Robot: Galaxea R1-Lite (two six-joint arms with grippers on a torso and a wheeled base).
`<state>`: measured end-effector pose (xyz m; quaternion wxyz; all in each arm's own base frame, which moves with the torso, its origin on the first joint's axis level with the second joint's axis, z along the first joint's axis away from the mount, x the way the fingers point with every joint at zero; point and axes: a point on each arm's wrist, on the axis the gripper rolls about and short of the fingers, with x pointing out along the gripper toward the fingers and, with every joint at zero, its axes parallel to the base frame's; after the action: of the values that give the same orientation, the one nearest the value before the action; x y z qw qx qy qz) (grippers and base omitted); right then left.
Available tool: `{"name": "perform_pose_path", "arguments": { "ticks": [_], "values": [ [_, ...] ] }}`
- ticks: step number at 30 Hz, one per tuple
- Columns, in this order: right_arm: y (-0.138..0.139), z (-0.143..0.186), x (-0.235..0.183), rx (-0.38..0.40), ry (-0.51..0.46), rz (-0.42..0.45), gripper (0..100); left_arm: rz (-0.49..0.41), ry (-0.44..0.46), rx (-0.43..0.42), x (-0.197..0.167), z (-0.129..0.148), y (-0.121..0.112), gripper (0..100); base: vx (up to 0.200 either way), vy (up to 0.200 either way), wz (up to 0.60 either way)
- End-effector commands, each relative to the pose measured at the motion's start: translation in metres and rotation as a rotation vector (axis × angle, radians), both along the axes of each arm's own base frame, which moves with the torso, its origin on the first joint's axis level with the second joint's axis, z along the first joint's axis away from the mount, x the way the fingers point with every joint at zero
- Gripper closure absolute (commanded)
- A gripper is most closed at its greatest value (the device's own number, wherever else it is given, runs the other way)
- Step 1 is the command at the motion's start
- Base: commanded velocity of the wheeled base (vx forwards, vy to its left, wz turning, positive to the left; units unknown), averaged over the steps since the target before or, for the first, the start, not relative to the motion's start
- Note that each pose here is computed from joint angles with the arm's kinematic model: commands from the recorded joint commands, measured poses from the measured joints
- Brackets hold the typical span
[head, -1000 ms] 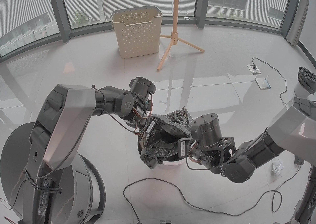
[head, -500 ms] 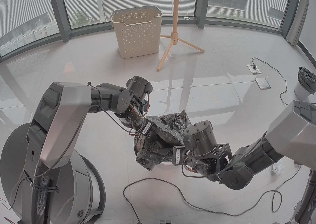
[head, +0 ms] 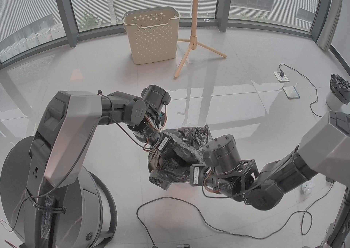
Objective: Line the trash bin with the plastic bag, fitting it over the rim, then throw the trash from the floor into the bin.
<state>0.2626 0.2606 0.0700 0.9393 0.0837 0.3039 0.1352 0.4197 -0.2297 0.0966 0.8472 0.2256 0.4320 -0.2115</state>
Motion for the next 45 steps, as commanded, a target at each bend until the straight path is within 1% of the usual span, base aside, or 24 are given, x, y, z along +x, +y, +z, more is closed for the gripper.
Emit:
{"name": "perform_pose_path", "arguments": {
  "ticks": [1,5,8,14,18,24,26,29,32,35,42,43,45],
  "values": [
    [-0.022,0.000,0.020,-0.024,-0.010,-0.055,100,0.001,-0.006,0.002,0.002,-0.007,-0.004,100,0.000,0.000,0.00],
    [-0.020,0.000,0.017,-0.002,0.008,-0.022,100,-0.002,-0.012,0.002,0.001,-0.006,-0.006,100,0.000,0.000,0.00],
    [-0.011,-0.004,0.002,-0.009,0.027,0.018,100,-0.004,-0.008,0.008,0.000,-0.005,-0.005,100,0.000,0.000,0.00],
    [0.001,-0.008,-0.015,0.022,0.060,0.047,100,-0.007,0.017,0.024,-0.003,-0.004,-0.004,100,0.000,0.000,0.00],
    [0.004,-0.009,-0.021,0.021,0.067,0.062,100,-0.009,0.024,0.028,-0.005,-0.004,-0.004,100,0.000,0.000,0.00],
    [0.002,-0.009,-0.023,0.035,0.078,0.052,100,-0.008,0.031,0.030,-0.006,-0.002,-0.004,100,0.000,0.000,0.00],
    [-0.004,-0.005,-0.016,0.051,0.073,0.036,100,-0.007,0.025,0.027,-0.006,-0.003,-0.006,100,0.000,0.000,0.00],
    [-0.016,-0.002,-0.001,0.052,0.059,-0.008,100,-0.003,0.012,0.017,-0.005,-0.002,-0.007,100,0.000,0.000,0.00],
    [-0.025,0.001,0.006,0.044,0.045,-0.029,100,0.009,-0.008,0.024,-0.003,-0.003,-0.007,100,0.000,0.000,0.00],
    [-0.029,0.001,0.009,0.030,0.039,-0.036,100,0.017,-0.024,0.027,-0.002,-0.005,-0.008,100,0.000,0.000,0.00],
    [-0.028,0.002,0.008,0.027,0.036,-0.031,100,0.009,-0.027,0.027,-0.004,-0.003,-0.012,100,0.000,0.000,0.00],
    [-0.027,0.002,0.008,0.027,0.036,-0.029,0,0.009,-0.027,0.027,-0.004,-0.003,-0.012,100,0.000,0.000,0.00],
    [-0.025,0.001,0.005,0.025,0.040,-0.021,0,0.010,-0.029,0.026,-0.004,-0.002,-0.011,100,0.000,0.000,0.00]
  ]
}}
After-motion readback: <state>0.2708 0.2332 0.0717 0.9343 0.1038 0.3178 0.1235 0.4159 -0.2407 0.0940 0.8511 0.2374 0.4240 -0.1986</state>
